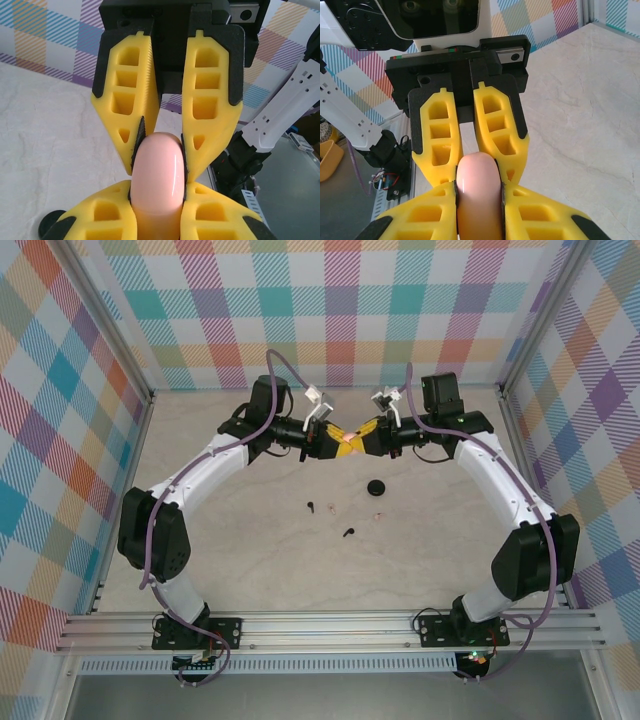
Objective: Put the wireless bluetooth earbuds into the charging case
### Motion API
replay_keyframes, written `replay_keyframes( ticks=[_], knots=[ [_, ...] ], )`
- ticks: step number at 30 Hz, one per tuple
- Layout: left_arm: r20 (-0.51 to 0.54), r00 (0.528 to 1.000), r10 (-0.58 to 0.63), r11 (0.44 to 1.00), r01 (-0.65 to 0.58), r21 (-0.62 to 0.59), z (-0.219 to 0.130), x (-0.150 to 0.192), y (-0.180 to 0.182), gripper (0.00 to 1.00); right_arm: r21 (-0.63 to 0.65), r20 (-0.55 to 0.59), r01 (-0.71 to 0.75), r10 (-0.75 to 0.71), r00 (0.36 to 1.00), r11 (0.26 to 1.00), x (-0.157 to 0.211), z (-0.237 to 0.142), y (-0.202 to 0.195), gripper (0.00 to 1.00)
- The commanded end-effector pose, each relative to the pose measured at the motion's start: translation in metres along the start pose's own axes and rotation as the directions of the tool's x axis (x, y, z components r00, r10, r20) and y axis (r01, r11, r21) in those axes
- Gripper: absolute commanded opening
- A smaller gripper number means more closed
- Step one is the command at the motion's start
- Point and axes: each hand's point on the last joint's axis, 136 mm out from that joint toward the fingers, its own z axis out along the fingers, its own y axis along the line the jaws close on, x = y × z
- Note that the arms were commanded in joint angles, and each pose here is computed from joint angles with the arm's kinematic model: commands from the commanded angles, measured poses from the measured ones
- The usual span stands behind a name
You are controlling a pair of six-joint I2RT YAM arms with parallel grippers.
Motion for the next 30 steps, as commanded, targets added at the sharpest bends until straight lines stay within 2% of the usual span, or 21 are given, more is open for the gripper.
replay_keyframes(
  ticks=[1, 4, 14, 18, 20, 30],
  knots=[
    [0.013, 0.996, 0.084, 0.995, -0.084, -0.051, -0.001, -0.009, 0.0, 0.05, -0.009, 0.007, 0.042, -0.042, 0.999, 0.999, -0.007, -0.002, 0.017, 0.27],
    [0.023, 0.991, 0.13, 0.99, -0.128, -0.057, -0.003, -0.01, -0.005, 0.04, 0.065, -0.018, 0.035, -0.034, 0.999, 0.997, -0.002, -0.003, 0.005, 0.34],
    [0.029, 0.963, 0.268, 0.962, -0.266, -0.056, -0.008, -0.006, -0.019, 0.04, 0.216, -0.045, 0.034, -0.025, 0.999, 0.976, 0.002, -0.008, -0.018, 0.37],
    [0.038, 0.951, 0.306, 0.951, -0.303, -0.054, -0.008, -0.004, -0.025, 0.05, 0.24, -0.05, 0.03, -0.018, 0.999, 0.97, 0.004, -0.009, -0.023, 0.38],
    [0.039, 0.95, 0.309, 0.95, -0.307, -0.054, -0.008, -0.005, -0.025, 0.07, 0.245, -0.053, 0.025, -0.013, 0.999, 0.969, 0.005, -0.008, -0.025, 0.38],
    [0.049, 0.951, 0.305, 0.952, -0.303, -0.049, -0.007, -0.003, -0.026, 0.08, 0.251, -0.053, 0.015, -0.002, 0.999, 0.968, 0.006, -0.009, -0.026, 0.44]
  ],
)
